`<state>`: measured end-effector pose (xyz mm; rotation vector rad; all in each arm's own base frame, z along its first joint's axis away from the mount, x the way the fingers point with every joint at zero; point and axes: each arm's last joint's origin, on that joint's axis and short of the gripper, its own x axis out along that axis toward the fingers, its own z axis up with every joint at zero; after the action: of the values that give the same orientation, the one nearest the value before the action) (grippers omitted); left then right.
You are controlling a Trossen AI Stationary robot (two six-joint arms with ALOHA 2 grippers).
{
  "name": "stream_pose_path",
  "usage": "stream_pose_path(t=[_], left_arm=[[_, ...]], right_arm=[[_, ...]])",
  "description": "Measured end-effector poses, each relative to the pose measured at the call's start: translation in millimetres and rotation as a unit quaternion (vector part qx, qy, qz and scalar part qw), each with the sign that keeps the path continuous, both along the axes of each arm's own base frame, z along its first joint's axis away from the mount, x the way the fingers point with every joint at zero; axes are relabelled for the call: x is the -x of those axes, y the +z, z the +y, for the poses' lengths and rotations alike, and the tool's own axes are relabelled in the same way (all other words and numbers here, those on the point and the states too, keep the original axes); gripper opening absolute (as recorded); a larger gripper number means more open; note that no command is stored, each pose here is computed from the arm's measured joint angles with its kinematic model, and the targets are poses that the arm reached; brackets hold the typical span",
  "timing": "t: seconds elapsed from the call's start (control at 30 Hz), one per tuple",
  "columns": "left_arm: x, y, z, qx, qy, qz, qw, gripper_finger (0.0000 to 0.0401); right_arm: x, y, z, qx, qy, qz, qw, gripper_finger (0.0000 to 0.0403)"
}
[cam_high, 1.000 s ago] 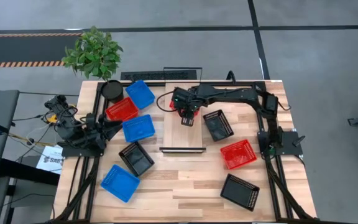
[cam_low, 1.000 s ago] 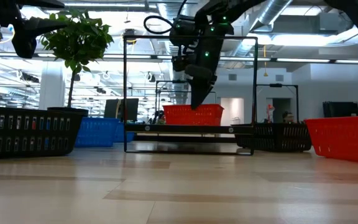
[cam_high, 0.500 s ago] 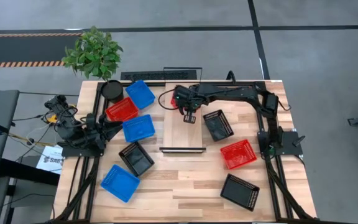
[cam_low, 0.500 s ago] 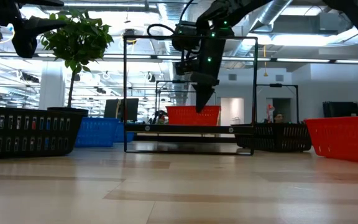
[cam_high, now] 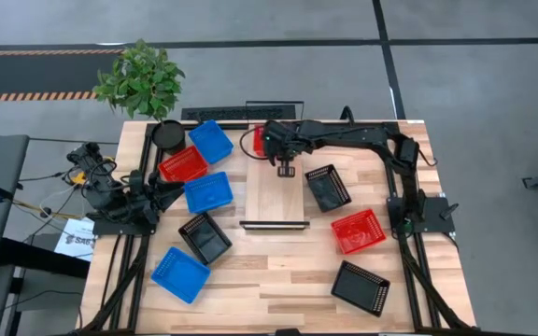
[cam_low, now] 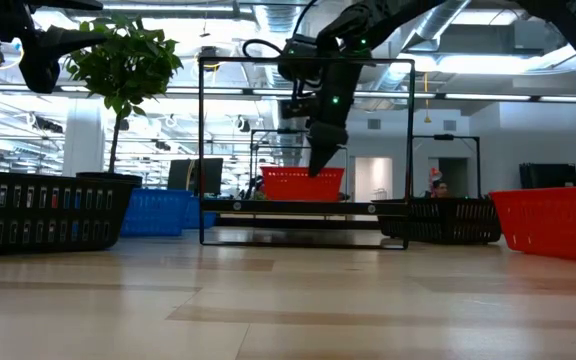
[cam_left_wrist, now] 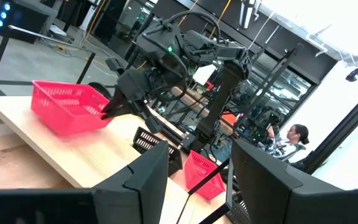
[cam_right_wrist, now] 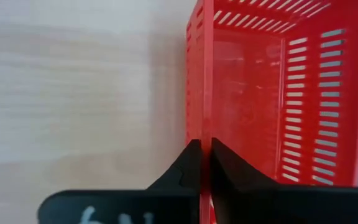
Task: Stack baskets on shelf by color
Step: Put the top right red bin on the shelf
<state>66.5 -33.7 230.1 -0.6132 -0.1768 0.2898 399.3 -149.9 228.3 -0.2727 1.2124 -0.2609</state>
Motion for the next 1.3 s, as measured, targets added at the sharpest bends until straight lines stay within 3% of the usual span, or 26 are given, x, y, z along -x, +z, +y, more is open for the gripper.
stream_pose_path(t=[0.67, 1.13, 1.3], left_arm=[[0, -4, 0, -0.002, 0.001, 0.012, 1.0, 0.0167], [0, -4, 0, -0.001, 0.006, 0.013, 1.0, 0.0167], [0, -4, 0, -0.001, 0.006, 0.013, 1.0, 0.0167]], right_arm=[[4, 2, -21, 0.004, -0.008, -0.023, 1.0, 0.0071], [-2, 6, -23, 0.017, 0.0, -0.054, 0.998, 0.018], [-3, 10, -23, 0.016, -0.008, -0.062, 0.998, 0.02]])
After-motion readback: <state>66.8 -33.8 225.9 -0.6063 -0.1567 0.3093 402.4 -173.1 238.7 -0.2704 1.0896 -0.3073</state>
